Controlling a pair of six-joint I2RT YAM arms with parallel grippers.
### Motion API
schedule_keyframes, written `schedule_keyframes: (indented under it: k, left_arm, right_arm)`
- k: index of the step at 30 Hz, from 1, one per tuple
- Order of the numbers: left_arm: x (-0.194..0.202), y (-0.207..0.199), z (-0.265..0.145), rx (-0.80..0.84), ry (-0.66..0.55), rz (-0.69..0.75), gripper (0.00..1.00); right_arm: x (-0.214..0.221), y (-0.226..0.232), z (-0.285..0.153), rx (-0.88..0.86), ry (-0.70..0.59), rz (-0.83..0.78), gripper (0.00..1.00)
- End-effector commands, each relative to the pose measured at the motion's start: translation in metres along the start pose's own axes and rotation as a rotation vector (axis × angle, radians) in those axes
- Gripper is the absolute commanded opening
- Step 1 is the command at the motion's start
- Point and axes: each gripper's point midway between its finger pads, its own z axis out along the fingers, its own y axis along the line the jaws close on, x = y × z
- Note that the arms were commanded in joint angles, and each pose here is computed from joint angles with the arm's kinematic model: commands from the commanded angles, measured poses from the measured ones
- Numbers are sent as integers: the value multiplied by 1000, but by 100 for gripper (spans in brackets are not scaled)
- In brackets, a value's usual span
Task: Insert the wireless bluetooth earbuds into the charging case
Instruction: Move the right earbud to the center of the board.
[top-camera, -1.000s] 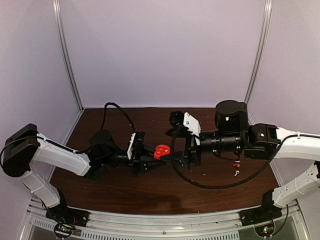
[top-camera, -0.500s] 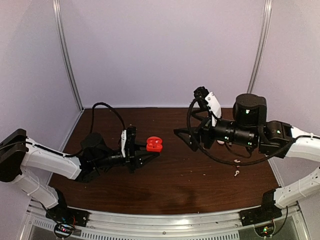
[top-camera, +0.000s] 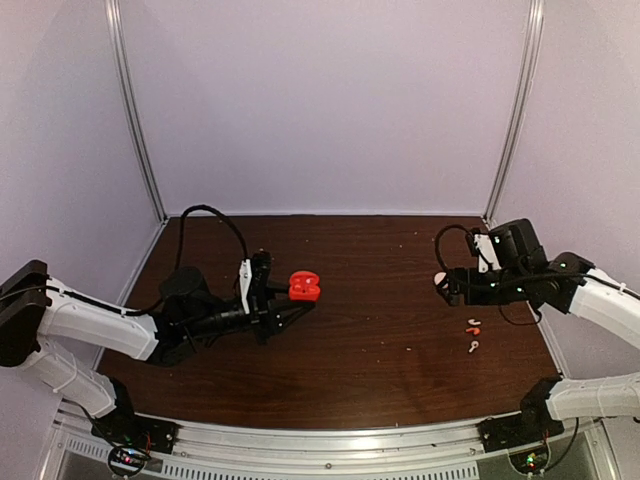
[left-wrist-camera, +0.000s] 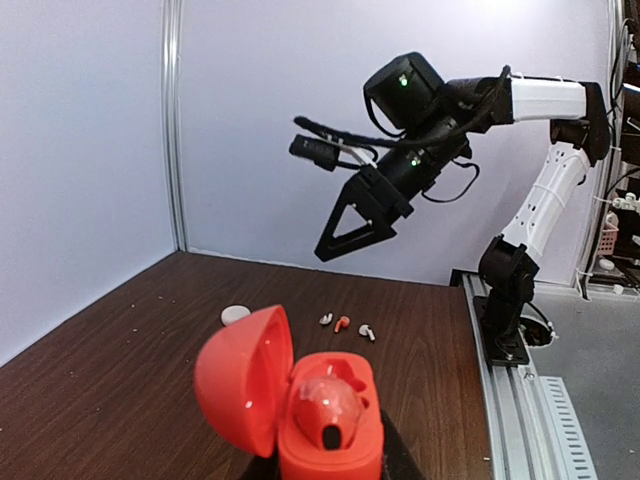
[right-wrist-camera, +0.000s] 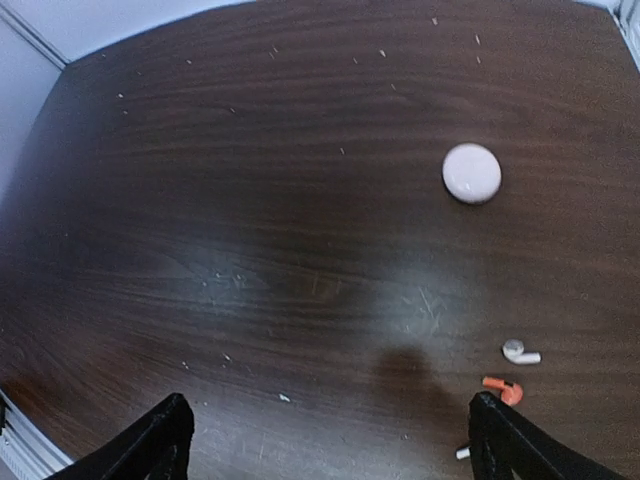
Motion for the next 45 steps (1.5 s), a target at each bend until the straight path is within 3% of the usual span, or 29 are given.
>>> schedule_keyframes:
  k: [1, 9, 16, 30, 45]
  left_arm:
    - [-15, 0, -4, 3, -59, 7, 0]
    - [-15, -2, -6, 13, -66, -6, 0]
    - [-19, -4, -8, 20, -87, -5, 0]
    - [-11, -7, -6, 47, -65, -17, 0]
    - [-6, -7, -3, 52, -52, -15, 0]
  right_arm:
    - [56, -39, 6, 65, 163, 200, 94]
    - [68, -86, 15, 133, 109, 460, 80]
    - [99, -110, 31, 201, 103, 575, 69]
    - [103, -143, 48, 303, 50, 572, 45]
    - [108, -146, 70, 289, 92, 549, 32]
